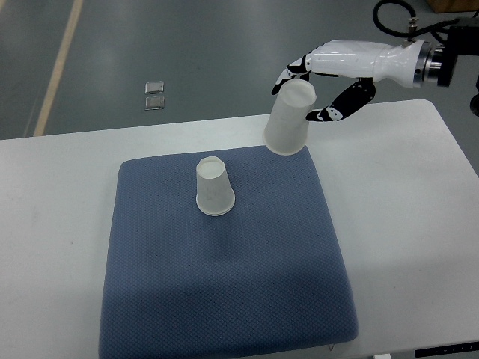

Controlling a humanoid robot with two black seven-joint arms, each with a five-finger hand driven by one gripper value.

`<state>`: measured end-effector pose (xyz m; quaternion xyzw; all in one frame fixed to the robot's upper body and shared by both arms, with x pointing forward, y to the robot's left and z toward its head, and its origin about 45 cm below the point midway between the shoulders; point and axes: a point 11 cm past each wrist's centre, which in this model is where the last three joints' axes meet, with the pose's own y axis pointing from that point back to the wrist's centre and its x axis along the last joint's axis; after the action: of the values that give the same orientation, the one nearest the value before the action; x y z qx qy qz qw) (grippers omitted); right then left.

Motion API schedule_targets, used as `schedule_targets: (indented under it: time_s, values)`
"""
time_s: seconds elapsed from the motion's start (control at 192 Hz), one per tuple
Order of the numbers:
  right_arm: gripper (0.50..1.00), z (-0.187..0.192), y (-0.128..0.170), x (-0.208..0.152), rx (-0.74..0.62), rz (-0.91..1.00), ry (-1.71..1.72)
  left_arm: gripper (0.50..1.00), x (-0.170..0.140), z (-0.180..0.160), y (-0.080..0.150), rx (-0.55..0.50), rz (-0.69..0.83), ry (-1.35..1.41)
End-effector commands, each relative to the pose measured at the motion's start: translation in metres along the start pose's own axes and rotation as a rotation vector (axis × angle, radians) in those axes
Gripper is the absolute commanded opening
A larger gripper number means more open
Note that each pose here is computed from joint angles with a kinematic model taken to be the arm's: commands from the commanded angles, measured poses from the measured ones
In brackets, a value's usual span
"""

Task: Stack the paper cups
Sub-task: 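Lift the held cup and carry it over the cup on the pad, then lower the held cup onto the cup on the pad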

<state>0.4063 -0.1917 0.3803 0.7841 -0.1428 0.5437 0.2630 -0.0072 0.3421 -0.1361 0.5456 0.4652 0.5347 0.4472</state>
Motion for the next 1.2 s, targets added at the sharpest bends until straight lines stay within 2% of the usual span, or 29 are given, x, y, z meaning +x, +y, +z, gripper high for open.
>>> schedule_targets:
  time_s: [0.0,0.255,0.338,0.416,1.197]
  values:
    - [0.609,-0.012,-0.018,0.003,0.023,0.0,0.005,1.0,0.0,0.0,0.0,0.0,0.001,0.001]
    - [0.609,-0.037,-0.055,-0.001,0.068,-0.04,-0.008,1.0,0.0,0.0,0.0,0.0,0.0,0.0]
    - [0.639,-0.041,-0.062,-0.004,0.07,-0.051,-0.012,1.0,0.0,0.0,0.0,0.0,0.002,0.0]
    - [0.646,-0.043,-0.069,-0.006,0.058,-0.058,-0.019,1.0,0.0,0.0,0.0,0.0,0.0,0.0]
    - [0.639,-0.045,-0.114,-0.026,0.022,-0.131,-0.074,1.0,0.0,0.0,0.0,0.0,0.0,0.0]
